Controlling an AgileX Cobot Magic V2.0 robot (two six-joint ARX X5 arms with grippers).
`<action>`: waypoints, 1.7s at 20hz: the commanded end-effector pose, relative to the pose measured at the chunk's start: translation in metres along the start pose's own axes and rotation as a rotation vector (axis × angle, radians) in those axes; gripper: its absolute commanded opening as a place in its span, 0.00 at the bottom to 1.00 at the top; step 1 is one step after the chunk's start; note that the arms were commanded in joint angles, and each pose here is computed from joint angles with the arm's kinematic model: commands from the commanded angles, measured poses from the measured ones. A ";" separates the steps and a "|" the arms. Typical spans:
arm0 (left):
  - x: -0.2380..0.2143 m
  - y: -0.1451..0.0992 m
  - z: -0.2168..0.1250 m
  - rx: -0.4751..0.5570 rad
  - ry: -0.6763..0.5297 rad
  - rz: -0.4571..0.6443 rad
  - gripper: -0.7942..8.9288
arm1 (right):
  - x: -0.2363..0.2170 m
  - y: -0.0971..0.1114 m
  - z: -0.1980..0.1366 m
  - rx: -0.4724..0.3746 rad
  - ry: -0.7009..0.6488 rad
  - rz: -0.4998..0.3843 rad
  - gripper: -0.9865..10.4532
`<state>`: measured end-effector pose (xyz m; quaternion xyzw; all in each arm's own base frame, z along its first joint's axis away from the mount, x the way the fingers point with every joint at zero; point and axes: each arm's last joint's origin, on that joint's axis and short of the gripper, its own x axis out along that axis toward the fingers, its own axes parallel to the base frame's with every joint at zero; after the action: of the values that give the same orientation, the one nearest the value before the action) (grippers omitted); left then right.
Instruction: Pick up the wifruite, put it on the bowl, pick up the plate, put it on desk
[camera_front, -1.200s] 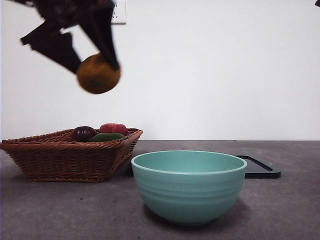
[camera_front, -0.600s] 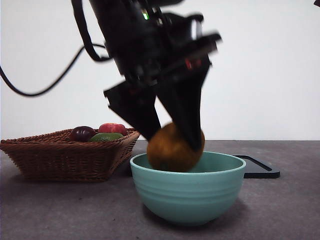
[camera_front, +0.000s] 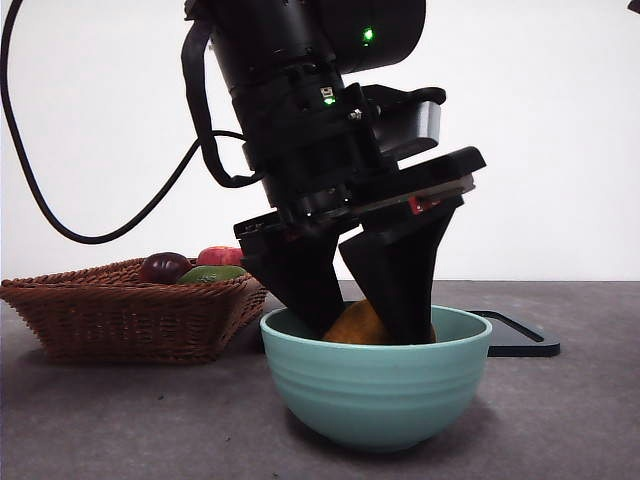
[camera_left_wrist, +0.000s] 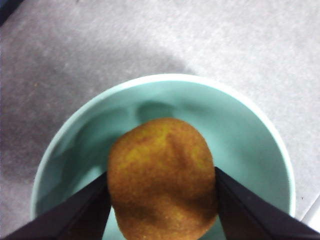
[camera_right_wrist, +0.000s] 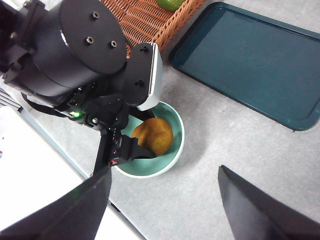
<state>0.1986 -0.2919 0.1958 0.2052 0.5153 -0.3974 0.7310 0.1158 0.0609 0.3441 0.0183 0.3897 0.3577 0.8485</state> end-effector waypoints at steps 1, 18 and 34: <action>0.003 -0.004 0.005 0.026 -0.003 -0.006 0.41 | -0.002 0.002 0.004 -0.004 -0.014 0.004 0.38; -0.117 0.011 0.004 -0.079 -0.345 -0.002 0.49 | -0.002 0.002 0.004 -0.005 -0.013 0.004 0.38; -0.198 0.040 -0.130 -0.219 -0.442 -0.193 0.49 | -0.002 0.002 0.004 -0.005 -0.014 0.001 0.38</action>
<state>0.1233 -0.0999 0.3201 -0.0150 0.4045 -0.4303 0.8069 0.1159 0.0609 0.3441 0.0180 0.3895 0.3572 0.8487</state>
